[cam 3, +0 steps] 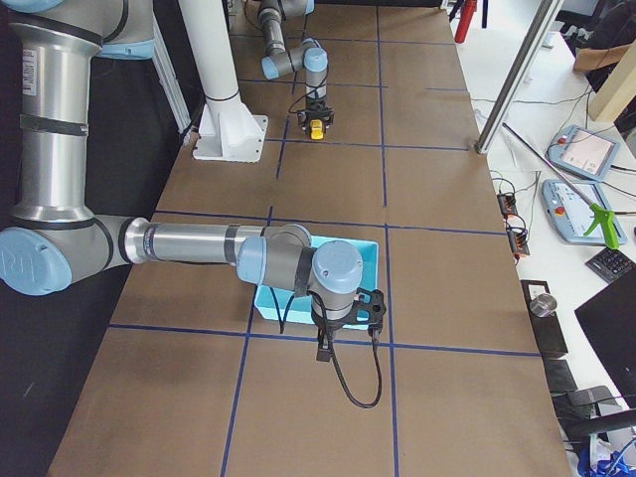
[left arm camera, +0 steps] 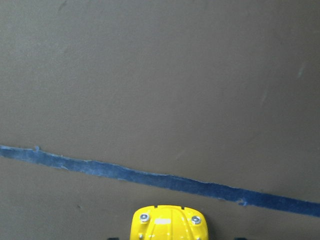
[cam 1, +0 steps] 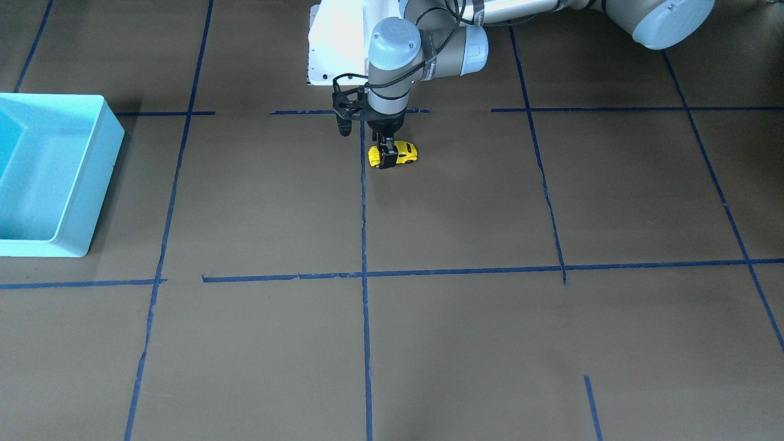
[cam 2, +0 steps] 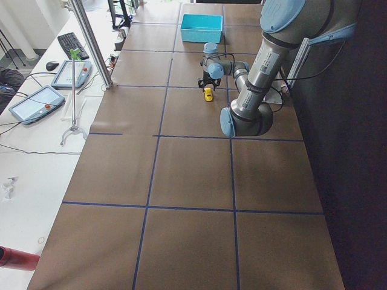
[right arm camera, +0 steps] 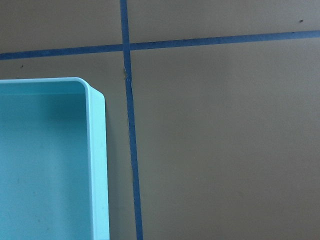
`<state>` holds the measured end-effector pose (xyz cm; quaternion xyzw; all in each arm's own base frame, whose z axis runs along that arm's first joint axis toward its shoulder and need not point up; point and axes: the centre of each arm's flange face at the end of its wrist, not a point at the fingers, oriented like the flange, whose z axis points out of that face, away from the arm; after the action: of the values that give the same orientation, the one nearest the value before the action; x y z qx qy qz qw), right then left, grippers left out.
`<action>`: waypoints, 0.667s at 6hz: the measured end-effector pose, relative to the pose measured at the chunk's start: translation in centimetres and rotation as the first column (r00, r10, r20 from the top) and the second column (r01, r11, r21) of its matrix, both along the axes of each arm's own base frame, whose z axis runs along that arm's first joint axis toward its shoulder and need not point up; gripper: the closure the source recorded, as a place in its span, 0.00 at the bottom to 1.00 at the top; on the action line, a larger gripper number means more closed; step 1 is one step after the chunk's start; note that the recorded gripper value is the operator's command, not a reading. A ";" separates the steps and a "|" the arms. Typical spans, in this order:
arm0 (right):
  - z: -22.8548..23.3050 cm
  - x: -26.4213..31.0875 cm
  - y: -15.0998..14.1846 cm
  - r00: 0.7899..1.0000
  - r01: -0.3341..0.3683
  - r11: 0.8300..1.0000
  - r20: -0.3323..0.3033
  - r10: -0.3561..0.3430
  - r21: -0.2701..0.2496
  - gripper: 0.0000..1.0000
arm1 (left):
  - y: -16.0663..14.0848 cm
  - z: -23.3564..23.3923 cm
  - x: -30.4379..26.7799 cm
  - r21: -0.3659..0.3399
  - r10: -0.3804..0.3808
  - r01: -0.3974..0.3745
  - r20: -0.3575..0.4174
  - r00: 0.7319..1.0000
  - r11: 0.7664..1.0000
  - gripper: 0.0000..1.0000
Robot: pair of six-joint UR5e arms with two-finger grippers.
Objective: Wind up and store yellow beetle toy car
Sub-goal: 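Press the car down with the left gripper and drag it backward to wind it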
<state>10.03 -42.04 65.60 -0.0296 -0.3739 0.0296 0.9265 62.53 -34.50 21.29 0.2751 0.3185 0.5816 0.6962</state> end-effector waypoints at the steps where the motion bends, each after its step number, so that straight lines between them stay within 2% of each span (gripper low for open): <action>1: 0.0 0.0 0.0 1.000 0.000 1.000 0.000 0.000 0.000 0.00 | -0.1 0.0 -0.2 0.003 0.000 0.000 -0.002 1.000 1.000 0.97; 4: 0.0 0.0 0.0 1.000 0.000 1.000 0.000 0.000 -0.001 0.00 | -1.4 -0.6 -1.4 0.027 0.000 0.000 -0.020 1.000 1.000 0.99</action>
<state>10.02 -42.02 65.62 -0.0299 -0.3739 0.0297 0.9265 61.14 -35.88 20.71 0.2903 0.3176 0.5831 0.6891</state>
